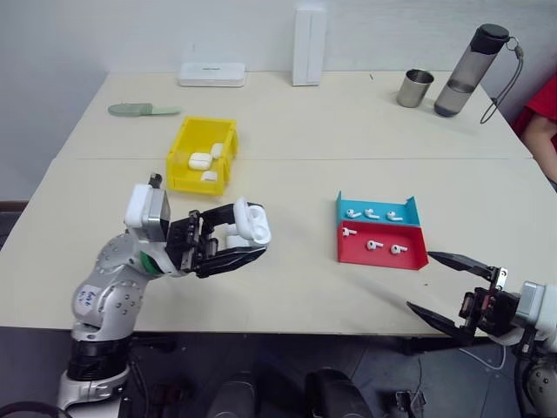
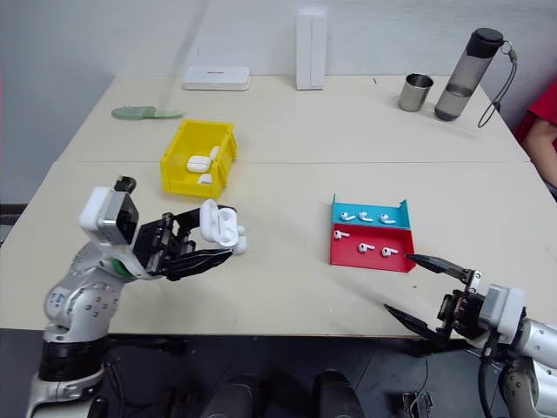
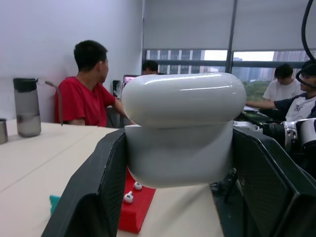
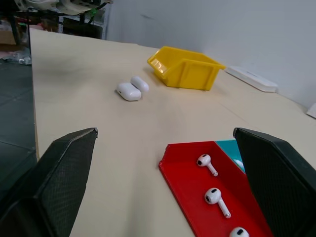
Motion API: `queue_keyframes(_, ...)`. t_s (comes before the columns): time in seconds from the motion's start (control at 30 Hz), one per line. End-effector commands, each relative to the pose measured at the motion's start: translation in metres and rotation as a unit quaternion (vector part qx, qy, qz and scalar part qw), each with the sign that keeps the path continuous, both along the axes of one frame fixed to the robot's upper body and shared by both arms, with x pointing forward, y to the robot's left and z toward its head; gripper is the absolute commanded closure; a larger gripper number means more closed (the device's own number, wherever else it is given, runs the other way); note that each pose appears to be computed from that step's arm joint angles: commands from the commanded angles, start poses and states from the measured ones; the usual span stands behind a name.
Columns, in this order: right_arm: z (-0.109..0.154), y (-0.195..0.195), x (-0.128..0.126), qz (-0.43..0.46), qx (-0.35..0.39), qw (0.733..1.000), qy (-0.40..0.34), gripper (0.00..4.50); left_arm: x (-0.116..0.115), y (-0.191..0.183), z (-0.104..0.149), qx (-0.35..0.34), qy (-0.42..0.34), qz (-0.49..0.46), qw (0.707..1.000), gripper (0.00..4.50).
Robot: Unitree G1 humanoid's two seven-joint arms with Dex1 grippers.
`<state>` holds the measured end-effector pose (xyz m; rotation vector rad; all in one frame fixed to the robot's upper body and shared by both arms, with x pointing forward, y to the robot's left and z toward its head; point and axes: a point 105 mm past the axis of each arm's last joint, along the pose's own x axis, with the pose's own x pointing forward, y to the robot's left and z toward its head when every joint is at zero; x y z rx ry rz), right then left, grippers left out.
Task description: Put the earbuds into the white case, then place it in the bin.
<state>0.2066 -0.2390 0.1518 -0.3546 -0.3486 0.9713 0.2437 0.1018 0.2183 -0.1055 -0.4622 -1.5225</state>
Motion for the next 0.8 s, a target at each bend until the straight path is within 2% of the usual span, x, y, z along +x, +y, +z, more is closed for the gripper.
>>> queue_keyframes(0.03,0.007,-0.017,-0.01,-0.042,-0.02,0.999,-0.008,0.0,-0.001,-0.008,-0.005,0.007,-0.059,-0.003,0.998,1.68)
queue_keyframes(0.23,-0.014,-0.067,-0.043,-0.145,-0.054,0.986,0.059,0.0,0.007,-0.021,-0.031,0.011,-0.104,0.007,0.995,1.68)
queue_keyframes(0.37,-0.019,-0.082,-0.052,-0.17,-0.071,0.978,0.098,0.0,0.011,-0.029,-0.034,-0.006,-0.107,0.005,0.994,1.68)
queue_keyframes(0.53,0.0,-0.067,-0.016,-0.189,-0.098,0.964,0.16,0.0,0.009,-0.033,-0.035,-0.011,-0.102,-0.015,0.995,1.68)
queue_keyframes(0.6,0.016,-0.046,-0.003,-0.155,-0.084,0.969,0.171,0.0,0.007,-0.034,-0.038,-0.005,-0.098,-0.025,0.995,1.68)
queue_keyframes(0.7,0.028,-0.012,0.006,-0.083,-0.111,0.964,0.225,0.0,0.005,-0.036,-0.04,0.001,-0.096,-0.034,0.995,1.68)
queue_keyframes(0.8,0.026,0.006,0.015,-0.054,-0.215,0.937,0.271,0.0,0.003,-0.037,-0.042,0.005,-0.093,-0.032,0.995,1.68)
